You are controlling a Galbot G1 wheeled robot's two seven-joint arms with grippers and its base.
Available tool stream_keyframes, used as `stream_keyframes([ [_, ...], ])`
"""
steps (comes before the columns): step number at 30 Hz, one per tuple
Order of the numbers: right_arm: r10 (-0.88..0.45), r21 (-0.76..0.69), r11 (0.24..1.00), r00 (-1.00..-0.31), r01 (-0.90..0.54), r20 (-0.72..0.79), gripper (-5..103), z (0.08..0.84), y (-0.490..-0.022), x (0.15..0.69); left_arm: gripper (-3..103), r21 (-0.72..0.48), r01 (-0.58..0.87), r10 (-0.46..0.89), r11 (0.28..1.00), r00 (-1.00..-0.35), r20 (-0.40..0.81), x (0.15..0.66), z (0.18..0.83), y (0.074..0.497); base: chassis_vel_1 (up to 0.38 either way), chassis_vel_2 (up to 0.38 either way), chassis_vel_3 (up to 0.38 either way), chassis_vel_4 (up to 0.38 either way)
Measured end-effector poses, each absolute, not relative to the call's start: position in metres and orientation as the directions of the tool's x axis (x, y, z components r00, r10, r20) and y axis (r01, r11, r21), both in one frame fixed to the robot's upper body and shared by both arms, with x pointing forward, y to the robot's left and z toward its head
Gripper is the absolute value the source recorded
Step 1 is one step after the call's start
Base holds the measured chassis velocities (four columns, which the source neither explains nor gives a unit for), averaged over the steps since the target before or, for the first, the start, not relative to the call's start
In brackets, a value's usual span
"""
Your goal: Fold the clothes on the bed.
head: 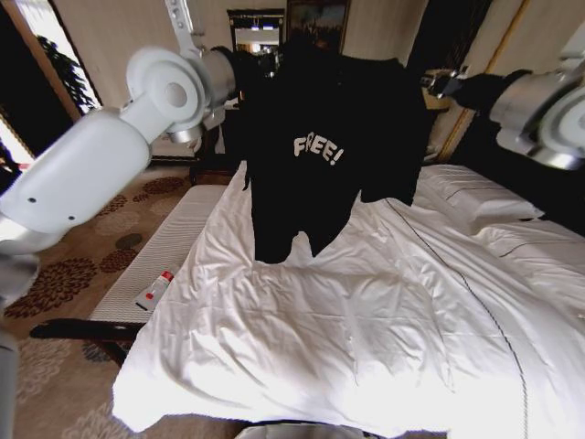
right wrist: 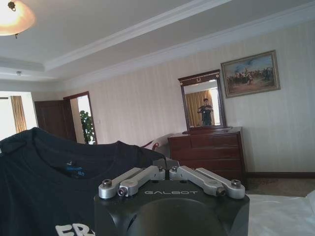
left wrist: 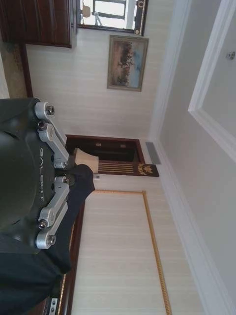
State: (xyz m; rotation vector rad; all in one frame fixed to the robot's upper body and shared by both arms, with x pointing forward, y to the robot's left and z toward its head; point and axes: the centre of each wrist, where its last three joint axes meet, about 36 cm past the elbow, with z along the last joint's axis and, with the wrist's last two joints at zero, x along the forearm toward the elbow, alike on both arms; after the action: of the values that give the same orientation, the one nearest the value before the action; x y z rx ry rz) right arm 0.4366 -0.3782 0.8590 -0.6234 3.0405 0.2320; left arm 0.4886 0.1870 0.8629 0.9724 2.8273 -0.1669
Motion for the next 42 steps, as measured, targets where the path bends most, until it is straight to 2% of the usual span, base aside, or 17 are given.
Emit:
stream_keyframes([
  [3,-0.397,0.124,0.908,-0.916,-0.4,-0.049,0,0.862,-0.37,0.415,2,-0.052,0.623,0.607,0.78,-0.775,-0.177,0.47,0.856,0.193,0.0,0.0,0.0,0.0],
  [4,-0.406,0.12,0.905,-0.913,-0.409,-0.045,0,0.867,-0.362,0.399,2,-0.051,0.629,0.612,0.776,-0.77,-0.182,0.455,0.854,0.199,0.0,0.0,0.0,0.0],
  [5,-0.428,0.12,0.895,-0.903,-0.429,-0.032,0,0.883,-0.344,0.361,2,-0.046,0.648,0.629,0.76,-0.752,-0.196,0.418,0.861,0.215,0.0,0.0,0.0,0.0],
  [9,-0.468,0.064,0.882,-0.883,-0.467,0.004,0,0.894,-0.323,0.306,2,-0.034,0.663,0.645,0.748,-0.738,-0.198,0.361,0.866,0.243,0.0,0.0,0.0,0.0],
  [13,-0.467,0.065,0.884,-0.883,-0.464,0.043,0,0.899,-0.317,0.286,2,-0.025,0.66,0.642,0.751,-0.738,-0.209,0.327,0.866,0.262,0.0,0.0,0.0,0.0],
  [15,-0.464,0.072,0.886,-0.882,-0.459,0.079,0,0.903,-0.314,0.273,2,-0.018,0.643,0.632,0.766,-0.757,-0.167,0.31,0.853,0.273,0.0,0.0,0.0,0.0],
  [22,-0.492,0.092,0.871,-0.852,-0.483,0.181,0,0.887,-0.295,0.26,2,-0.016,0.617,0.614,0.787,-0.785,-0.083,0.307,0.821,0.275,0.0,0.0,0.0,0.0],
  [29,-0.488,0.162,0.873,-0.829,-0.46,0.274,0,0.835,-0.288,0.316,2,-0.068,0.573,0.572,0.817,-0.819,-0.034,0.348,0.777,0.272,0.0,0.0,0.0,0.0],
  [33,-0.52,0.294,0.849,-0.789,-0.438,0.328,0,0.767,-0.274,0.411,2,-0.119,0.475,0.484,0.872,-0.873,0.057,0.397,0.724,0.283,0.0,0.0,0.0,0.0],
  [35,-0.518,0.305,0.85,-0.788,-0.43,0.333,0,0.755,-0.271,0.427,2,-0.13,0.457,0.468,0.88,-0.881,0.071,0.409,0.715,0.286,0.0,0.0,0.0,0.0],
  [38,-0.493,0.338,0.86,-0.792,-0.382,0.361,0,0.704,-0.263,0.487,2,-0.176,0.398,0.421,0.9,-0.899,0.12,0.461,0.676,0.285,0.0,0.0,0.0,0.0],
  [39,-0.493,0.338,0.86,-0.792,-0.382,0.361,0,0.704,-0.263,0.487,2,-0.176,0.398,0.421,0.9,-0.899,0.12,0.461,0.676,0.285,0.0,0.0,0.0,0.0],
  [42,-0.472,0.347,0.87,-0.794,-0.35,0.383,0,0.673,-0.259,0.524,2,-0.197,0.382,0.413,0.903,-0.898,0.153,0.494,0.649,0.269,0.0,0.0,0.0,0.0],
])
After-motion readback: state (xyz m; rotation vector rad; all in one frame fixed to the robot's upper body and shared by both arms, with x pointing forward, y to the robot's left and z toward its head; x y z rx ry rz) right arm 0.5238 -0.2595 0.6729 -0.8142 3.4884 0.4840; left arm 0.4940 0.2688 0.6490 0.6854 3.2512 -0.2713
